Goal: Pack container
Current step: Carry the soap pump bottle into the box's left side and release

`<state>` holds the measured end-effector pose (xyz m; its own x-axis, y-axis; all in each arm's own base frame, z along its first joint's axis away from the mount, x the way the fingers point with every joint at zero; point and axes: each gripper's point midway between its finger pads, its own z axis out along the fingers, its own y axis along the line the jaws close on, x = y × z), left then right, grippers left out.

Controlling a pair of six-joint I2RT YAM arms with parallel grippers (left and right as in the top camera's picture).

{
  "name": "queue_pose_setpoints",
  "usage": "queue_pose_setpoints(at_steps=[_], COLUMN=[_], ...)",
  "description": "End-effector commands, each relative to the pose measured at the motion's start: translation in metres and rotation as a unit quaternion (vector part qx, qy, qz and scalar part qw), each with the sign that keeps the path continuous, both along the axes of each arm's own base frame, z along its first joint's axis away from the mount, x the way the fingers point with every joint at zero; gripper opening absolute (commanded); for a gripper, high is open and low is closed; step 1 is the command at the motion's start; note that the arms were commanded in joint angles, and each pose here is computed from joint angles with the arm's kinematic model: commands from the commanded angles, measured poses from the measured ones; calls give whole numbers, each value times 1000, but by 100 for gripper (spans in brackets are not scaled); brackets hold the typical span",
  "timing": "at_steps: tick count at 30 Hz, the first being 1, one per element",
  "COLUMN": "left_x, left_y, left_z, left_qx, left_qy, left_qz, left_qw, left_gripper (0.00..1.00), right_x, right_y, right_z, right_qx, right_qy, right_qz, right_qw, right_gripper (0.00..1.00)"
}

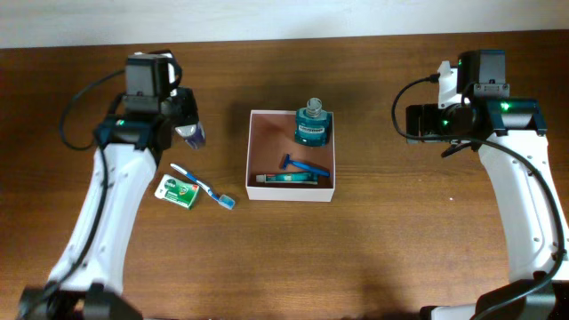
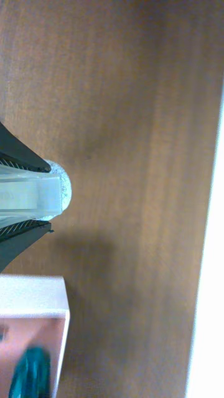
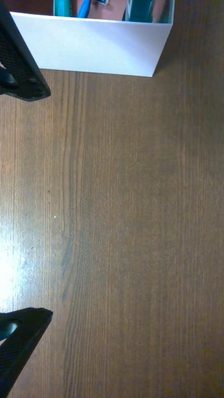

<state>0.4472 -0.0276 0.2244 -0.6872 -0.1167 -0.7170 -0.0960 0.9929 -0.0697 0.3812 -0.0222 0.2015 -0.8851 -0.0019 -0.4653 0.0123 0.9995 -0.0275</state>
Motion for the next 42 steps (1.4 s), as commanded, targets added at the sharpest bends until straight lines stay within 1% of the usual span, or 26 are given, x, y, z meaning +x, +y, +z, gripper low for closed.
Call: queue_pose_setpoints(at_steps=[1,3,9,16,20,24,29,34,42], left_x=[-6,-10,-16,-22,-28,-32,-27,-17,-5], left_y=[-20,-29,-67,-107,-132,-154,-173,-177,-175], left_z=[50,60,75,83,84,76,56,36,25], left_qx=[-36,-50,-92,-98,-68,-43,-12,9,21], left_qy=[-59,-70,-89,-103,-113,-111,-101,-91,-88], left_qz=[-39,-58,-127,-175,-228,-272,-312,-328,-316], left_qw=[997,995,984,974,965,955,944,940,945], left_gripper=[15,11,11,11,11,12,12,12,12], right_x=[1,1,1,1,1,1,1,1,1], right_y=[-3,-3,-3,-3,-3,-3,-3,-3,-3], right_z=[4,4,4,4,4,4,4,4,4], right_qx=[-1,-1,-1,-1,-1,-1,-1,-1,-1], right_qy=[-5,-5,-5,-5,-5,-5,-5,-5,-5], right_qz=[-8,-8,-8,-8,-8,-8,-8,-8,-8], right_qw=[1000,1000,1000,1000,1000,1000,1000,1000,1000], right_gripper=[99,99,99,99,99,99,99,99,98])
